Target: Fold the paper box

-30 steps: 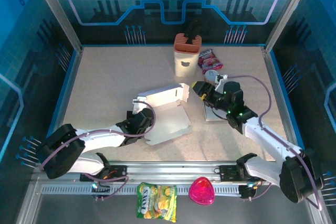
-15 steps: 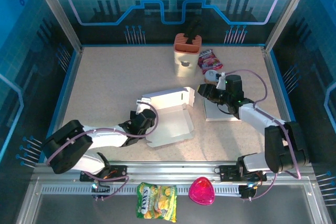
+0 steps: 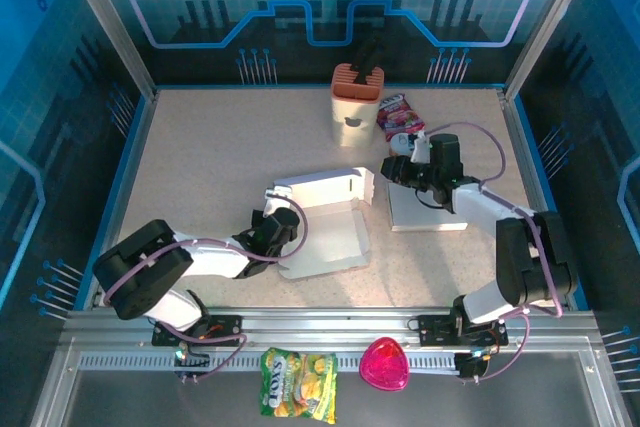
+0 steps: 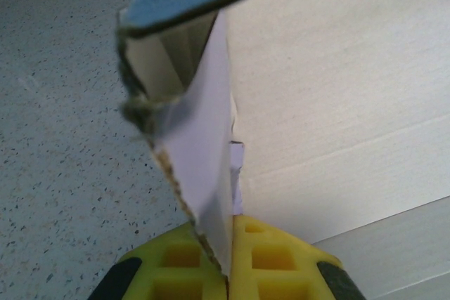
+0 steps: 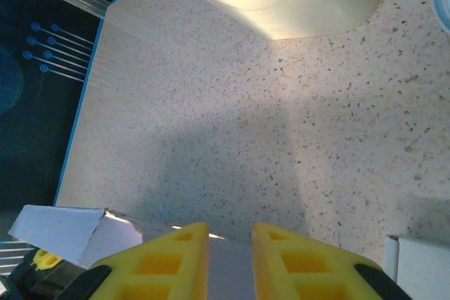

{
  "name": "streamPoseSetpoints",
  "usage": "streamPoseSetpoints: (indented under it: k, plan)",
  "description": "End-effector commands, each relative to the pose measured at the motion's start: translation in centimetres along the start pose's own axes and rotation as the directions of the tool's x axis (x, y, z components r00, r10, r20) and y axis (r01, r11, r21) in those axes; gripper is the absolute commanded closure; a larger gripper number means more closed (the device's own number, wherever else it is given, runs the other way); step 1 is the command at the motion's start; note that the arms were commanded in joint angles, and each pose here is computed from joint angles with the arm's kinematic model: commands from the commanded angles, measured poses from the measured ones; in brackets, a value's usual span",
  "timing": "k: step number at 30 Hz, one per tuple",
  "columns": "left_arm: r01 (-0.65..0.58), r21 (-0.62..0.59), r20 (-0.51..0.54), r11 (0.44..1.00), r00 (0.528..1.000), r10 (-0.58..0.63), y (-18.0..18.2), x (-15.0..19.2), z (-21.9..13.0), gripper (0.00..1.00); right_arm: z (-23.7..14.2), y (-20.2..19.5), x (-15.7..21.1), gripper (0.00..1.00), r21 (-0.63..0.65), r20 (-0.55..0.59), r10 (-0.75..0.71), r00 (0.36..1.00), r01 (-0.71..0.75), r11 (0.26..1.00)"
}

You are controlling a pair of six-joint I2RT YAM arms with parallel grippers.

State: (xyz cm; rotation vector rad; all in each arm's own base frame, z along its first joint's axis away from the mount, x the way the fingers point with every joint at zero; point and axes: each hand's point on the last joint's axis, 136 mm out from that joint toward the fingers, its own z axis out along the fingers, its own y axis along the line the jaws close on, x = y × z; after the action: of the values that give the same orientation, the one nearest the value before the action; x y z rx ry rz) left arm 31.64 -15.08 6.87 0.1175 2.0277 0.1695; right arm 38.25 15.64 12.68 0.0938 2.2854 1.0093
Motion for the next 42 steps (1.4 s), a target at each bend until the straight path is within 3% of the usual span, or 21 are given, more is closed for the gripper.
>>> streamPoseSetpoints:
  k: [1,9,18,37,42]
  plan:
    - [-0.017,-0.02,0.025,1.0,1.0,0.017,0.0,-0.9,0.5,1.0,0.7,-1.0,0.3,0.77,0.004,-0.041,-0.055,0.998,0.055,0.998]
    - [-0.017,-0.018,0.034,1.0,0.999,0.017,0.0,-0.9,0.8,1.0,2.9,-1.0,1.4,0.76,-0.051,-0.103,-0.132,0.986,0.128,0.991]
    - [-0.024,-0.021,0.03,0.999,0.999,0.024,-0.2,-0.8,1.3,1.0,3.3,0.6,4.0,0.78,-0.17,-0.098,-0.221,0.97,0.203,0.964]
    - [-0.031,-0.024,0.023,0.999,0.999,0.031,-0.3,-0.7,1.5,1.0,3.0,2.6,7.4,0.83,-0.116,-0.134,-0.363,0.922,0.35,0.93]
    - [-0.036,-0.023,0.022,0.999,0.999,0.037,-0.4,-0.7,1.5,1.0,2.3,3.0,7.7,0.83,-0.092,-0.08,-0.397,0.914,0.39,0.916]
